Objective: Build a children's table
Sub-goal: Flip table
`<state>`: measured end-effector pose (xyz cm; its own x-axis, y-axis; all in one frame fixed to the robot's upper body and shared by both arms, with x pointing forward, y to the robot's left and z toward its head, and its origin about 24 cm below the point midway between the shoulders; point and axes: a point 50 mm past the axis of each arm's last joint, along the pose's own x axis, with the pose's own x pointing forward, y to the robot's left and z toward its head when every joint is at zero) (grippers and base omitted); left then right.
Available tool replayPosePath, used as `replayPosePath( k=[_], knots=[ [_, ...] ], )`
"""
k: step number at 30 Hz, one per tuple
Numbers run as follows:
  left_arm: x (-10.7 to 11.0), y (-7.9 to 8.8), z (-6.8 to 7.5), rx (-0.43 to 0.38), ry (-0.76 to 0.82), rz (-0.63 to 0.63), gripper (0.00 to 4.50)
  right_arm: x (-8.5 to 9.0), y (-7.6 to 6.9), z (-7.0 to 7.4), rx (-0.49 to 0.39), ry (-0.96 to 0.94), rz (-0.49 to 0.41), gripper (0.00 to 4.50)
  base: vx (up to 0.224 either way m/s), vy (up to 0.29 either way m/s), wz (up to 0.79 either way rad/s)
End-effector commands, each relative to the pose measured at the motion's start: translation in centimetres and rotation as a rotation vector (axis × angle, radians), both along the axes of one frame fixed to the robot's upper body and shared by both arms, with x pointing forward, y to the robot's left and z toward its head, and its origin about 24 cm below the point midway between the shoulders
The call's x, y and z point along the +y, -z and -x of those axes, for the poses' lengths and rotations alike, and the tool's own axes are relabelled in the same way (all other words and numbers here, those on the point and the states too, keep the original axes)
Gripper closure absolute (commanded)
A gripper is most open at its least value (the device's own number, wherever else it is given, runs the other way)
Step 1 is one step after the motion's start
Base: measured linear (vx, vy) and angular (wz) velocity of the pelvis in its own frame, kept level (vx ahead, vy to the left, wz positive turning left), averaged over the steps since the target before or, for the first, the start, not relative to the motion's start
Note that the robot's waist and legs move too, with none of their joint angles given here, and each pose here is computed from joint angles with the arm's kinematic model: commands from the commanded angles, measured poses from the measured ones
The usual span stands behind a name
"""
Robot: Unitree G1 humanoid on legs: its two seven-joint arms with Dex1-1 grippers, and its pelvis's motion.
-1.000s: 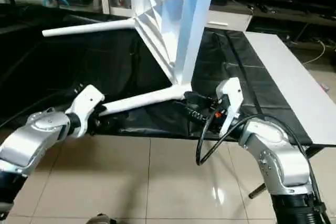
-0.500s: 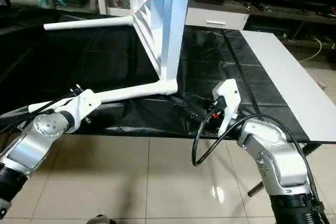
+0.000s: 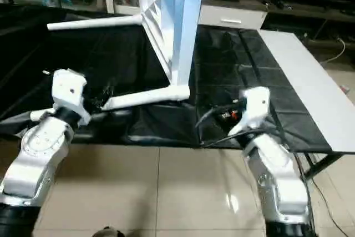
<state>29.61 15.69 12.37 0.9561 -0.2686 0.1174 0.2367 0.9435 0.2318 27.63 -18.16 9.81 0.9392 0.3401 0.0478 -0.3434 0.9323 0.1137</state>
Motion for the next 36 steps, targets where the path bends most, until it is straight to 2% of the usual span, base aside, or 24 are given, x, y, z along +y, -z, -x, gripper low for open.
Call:
replayPosePath(
  k=[1,6,9,11,14,20,26,31,35,36],
  knots=[
    [0.6,-0.2,-0.3,0.004,-0.055,0.032,1.4,0.0,-0.6,-0.9,-0.039,0.099,0.005,1.96,0.017,0.266,0.32],
    [0.1,-0.1,-1.2,0.01,-0.085,0.087,1.4,-0.3,-0.5,-1.7,-0.026,0.245,-0.023,1.96,0.029,0.232,0.32],
    [0.1,-0.2,-1.6,-0.019,-0.133,0.055,1.4,0.4,-0.2,-1.7,-0.028,0.223,-0.005,1.96,0.001,0.226,0.18],
    [-0.3,-0.1,-1.8,0.004,-0.116,0.024,1.4,1.5,0.1,-1.6,-0.028,0.17,0.014,1.96,-0.053,0.131,0.11],
    [-0.2,0.0,-1.6,0.003,-0.124,0.006,1.4,1.7,0.3,-1.5,-0.022,0.173,0.008,1.96,-0.041,0.096,0.04],
    [0.5,0.6,-1.8,0.025,-0.147,0.05,1.4,1.8,0.6,-1.5,-0.01,0.138,0.029,1.96,-0.076,0.085,-0.1],
    [0.4,0.3,-2.0,0.012,-0.125,0.049,1.4,1.2,0.6,-1.6,-0.002,0.162,0.041,1.96,-0.084,0.029,-0.33],
    [0.3,0.2,-2.1,0.007,-0.125,0.032,1.4,1.1,0.7,-1.9,-0.003,0.166,0.061,1.96,-0.019,-0.02,0.45],
    [0.4,0.2,-2.1,0.006,-0.121,0.004,1.4,1.2,0.8,-2.0,0.005,0.169,0.016,1.96,0.067,0.008,0.31],
    [0.4,0.2,-2.2,0.007,-0.123,0.013,1.4,1.4,0.9,-1.9,0.006,0.134,0.046,1.96,0.104,0.028,0.16]
  ],
)
